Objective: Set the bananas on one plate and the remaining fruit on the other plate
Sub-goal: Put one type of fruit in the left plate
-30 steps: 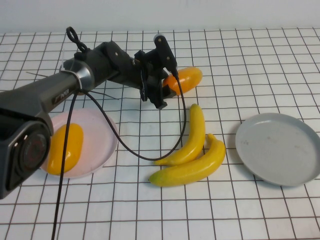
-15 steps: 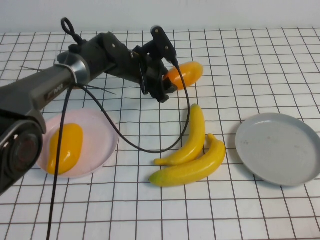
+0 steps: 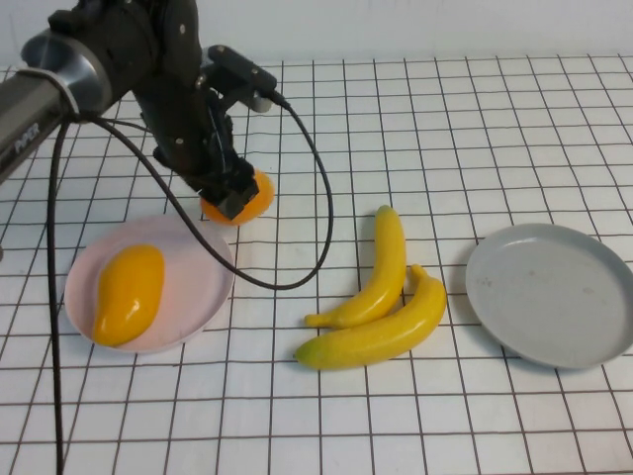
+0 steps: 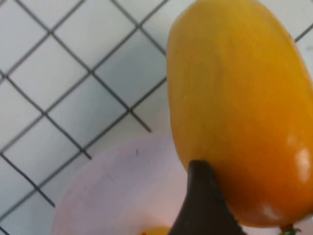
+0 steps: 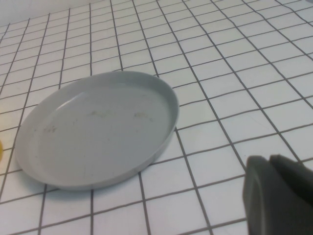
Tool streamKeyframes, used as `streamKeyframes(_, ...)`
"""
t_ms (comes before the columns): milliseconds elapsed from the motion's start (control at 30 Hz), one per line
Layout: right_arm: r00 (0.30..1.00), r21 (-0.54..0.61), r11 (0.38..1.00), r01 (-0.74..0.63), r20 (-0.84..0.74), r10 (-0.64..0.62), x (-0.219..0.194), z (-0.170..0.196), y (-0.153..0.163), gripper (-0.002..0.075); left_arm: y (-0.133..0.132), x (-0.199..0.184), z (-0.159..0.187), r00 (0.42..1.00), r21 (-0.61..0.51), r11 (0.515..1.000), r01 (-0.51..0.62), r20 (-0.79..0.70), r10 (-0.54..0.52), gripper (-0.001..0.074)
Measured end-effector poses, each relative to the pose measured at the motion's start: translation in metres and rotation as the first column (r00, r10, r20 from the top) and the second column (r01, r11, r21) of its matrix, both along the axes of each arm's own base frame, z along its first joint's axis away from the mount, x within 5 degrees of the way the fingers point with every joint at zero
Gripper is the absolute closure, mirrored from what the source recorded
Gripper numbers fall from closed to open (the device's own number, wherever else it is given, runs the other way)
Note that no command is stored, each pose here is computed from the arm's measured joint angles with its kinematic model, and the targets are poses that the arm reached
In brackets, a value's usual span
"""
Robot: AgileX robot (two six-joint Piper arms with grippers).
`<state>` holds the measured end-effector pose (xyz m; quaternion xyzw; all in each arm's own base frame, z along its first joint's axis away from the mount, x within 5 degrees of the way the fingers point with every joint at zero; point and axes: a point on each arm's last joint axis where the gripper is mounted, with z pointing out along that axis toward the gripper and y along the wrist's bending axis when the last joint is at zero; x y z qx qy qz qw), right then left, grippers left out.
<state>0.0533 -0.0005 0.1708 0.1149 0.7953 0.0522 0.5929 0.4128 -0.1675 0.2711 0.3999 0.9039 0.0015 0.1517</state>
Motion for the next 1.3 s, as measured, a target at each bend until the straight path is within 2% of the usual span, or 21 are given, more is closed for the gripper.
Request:
streamKeyframes(167, 1.0, 0.0, 1.0, 0.0, 0.0, 0.0, 0.0, 0.0, 0.0, 0.0742, 0.022, -0.02, -0.016, 0.984, 0.006, 0.99, -0.14, -0.11, 0.139, 0.0342)
streamKeyframes(400, 1.0, 0.0, 1.0, 0.0, 0.0, 0.0, 0.0, 0.0, 0.0, 0.0743, 0.041, -0.066, -0.018, 0.966, -0.066, 0.964, -0.258, -0.029, 0.256, 0.0343)
streamKeyframes(667, 1.0, 0.0, 1.0, 0.0, 0.0, 0.0, 0.0, 0.0, 0.0, 0.0742, 0.057, -0.09, -0.023, 0.927, -0.033, 0.926, -0.376, -0.007, 0.376, 0.0346)
streamKeyframes(900, 1.0, 0.0, 1.0, 0.0, 0.0, 0.0, 0.0, 0.0, 0.0, 0.0742, 0.054, -0.094, -0.027, 0.9, -0.067, 0.898, -0.434, -0.077, 0.429, 0.0346)
streamKeyframes(1067, 1.0, 0.0, 1.0, 0.0, 0.0, 0.0, 0.0, 0.0, 0.0, 0.0742, 0.051, -0.095, -0.027, 0.909, -0.088, 0.906, -0.414, -0.1, 0.406, 0.0343)
streamKeyframes(1100, 1.0, 0.0, 1.0, 0.0, 0.0, 0.0, 0.0, 0.0, 0.0, 0.0742, 0.05, -0.095, -0.027, 0.909, -0.089, 0.907, -0.413, -0.101, 0.404, 0.032)
streamKeyframes(1233, 1.0, 0.0, 1.0, 0.0, 0.0, 0.0, 0.0, 0.0, 0.0, 0.0742, 0.051, -0.095, -0.027, 0.911, -0.086, 0.909, -0.408, -0.1, 0.399, 0.012)
streamKeyframes(1300, 1.0, 0.0, 1.0, 0.0, 0.0, 0.0, 0.0, 0.0, 0.0, 0.0742, 0.051, -0.096, -0.027, 0.912, -0.081, 0.911, -0.405, -0.101, 0.397, 0.0075)
